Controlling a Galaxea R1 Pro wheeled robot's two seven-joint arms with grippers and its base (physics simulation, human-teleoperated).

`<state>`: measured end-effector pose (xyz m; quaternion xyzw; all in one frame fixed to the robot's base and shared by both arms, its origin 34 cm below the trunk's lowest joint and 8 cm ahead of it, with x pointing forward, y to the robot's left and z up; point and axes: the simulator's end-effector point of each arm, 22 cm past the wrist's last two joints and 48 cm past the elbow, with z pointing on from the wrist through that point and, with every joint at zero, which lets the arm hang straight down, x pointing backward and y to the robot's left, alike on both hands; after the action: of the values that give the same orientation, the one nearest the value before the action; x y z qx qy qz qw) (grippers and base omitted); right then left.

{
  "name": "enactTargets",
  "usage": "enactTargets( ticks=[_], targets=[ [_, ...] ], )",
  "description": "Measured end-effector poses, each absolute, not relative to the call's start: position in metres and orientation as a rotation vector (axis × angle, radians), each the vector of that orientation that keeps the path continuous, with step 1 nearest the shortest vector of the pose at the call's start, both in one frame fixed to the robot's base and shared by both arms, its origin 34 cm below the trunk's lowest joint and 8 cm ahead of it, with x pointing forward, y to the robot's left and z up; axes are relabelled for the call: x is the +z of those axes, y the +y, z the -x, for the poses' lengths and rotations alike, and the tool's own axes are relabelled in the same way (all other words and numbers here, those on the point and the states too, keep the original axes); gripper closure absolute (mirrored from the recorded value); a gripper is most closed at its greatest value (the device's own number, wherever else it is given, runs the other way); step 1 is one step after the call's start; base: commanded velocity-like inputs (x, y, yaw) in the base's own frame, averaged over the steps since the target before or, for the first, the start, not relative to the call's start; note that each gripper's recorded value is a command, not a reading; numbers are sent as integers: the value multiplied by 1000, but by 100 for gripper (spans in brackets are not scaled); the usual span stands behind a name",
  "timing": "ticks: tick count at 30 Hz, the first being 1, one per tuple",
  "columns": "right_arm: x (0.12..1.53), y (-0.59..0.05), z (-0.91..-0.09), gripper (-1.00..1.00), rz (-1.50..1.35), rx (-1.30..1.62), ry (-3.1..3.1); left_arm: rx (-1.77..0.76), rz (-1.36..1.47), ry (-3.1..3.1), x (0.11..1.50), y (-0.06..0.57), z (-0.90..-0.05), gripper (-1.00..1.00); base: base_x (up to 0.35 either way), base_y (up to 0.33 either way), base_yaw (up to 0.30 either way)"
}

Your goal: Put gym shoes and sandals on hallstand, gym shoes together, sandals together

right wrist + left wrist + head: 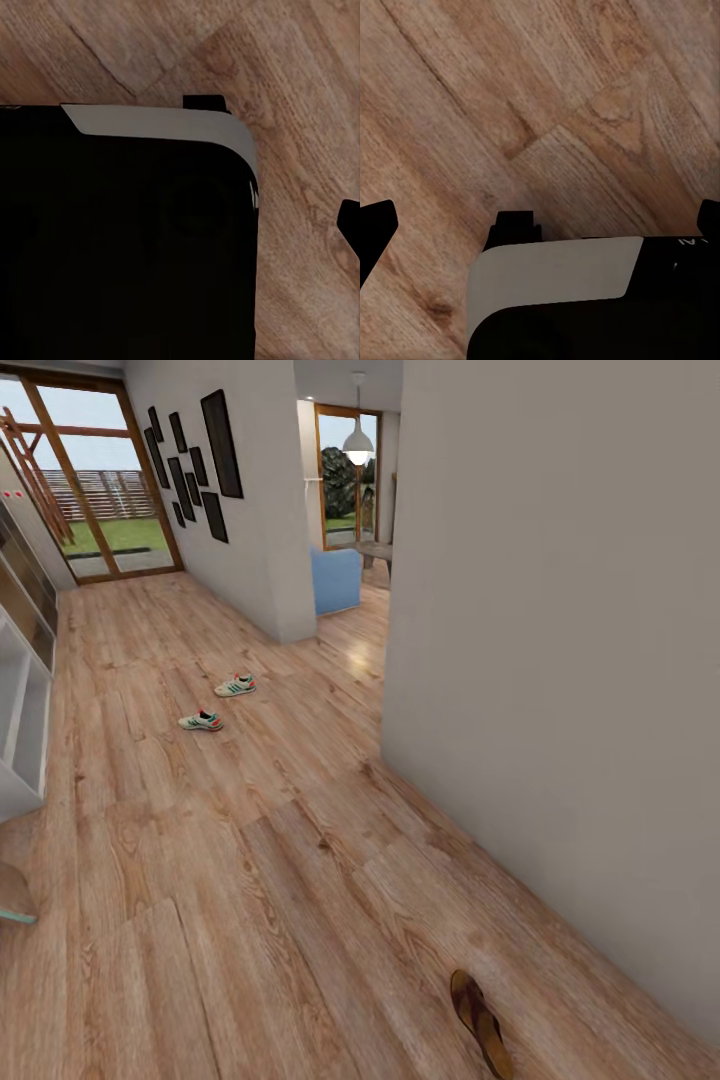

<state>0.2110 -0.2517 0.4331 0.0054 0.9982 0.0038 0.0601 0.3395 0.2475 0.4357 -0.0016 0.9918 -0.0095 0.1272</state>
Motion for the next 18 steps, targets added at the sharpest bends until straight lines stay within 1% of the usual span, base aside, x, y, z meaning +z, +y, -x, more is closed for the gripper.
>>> enactTargets(
  ticks=[4,9,18],
  targets=[
    [433,-252,-211,-100,-16,11,3021,-27,4,2886,436,248,-339,-100,79,-5,0],
    [433,-252,-211,-100,-16,11,3021,-28,4,2886,436,247,-339,-100,134,-61,0],
    [433,-252,-211,-100,-16,11,3021,-28,4,2886,436,247,-339,-100,28,-15,0]
  ],
)
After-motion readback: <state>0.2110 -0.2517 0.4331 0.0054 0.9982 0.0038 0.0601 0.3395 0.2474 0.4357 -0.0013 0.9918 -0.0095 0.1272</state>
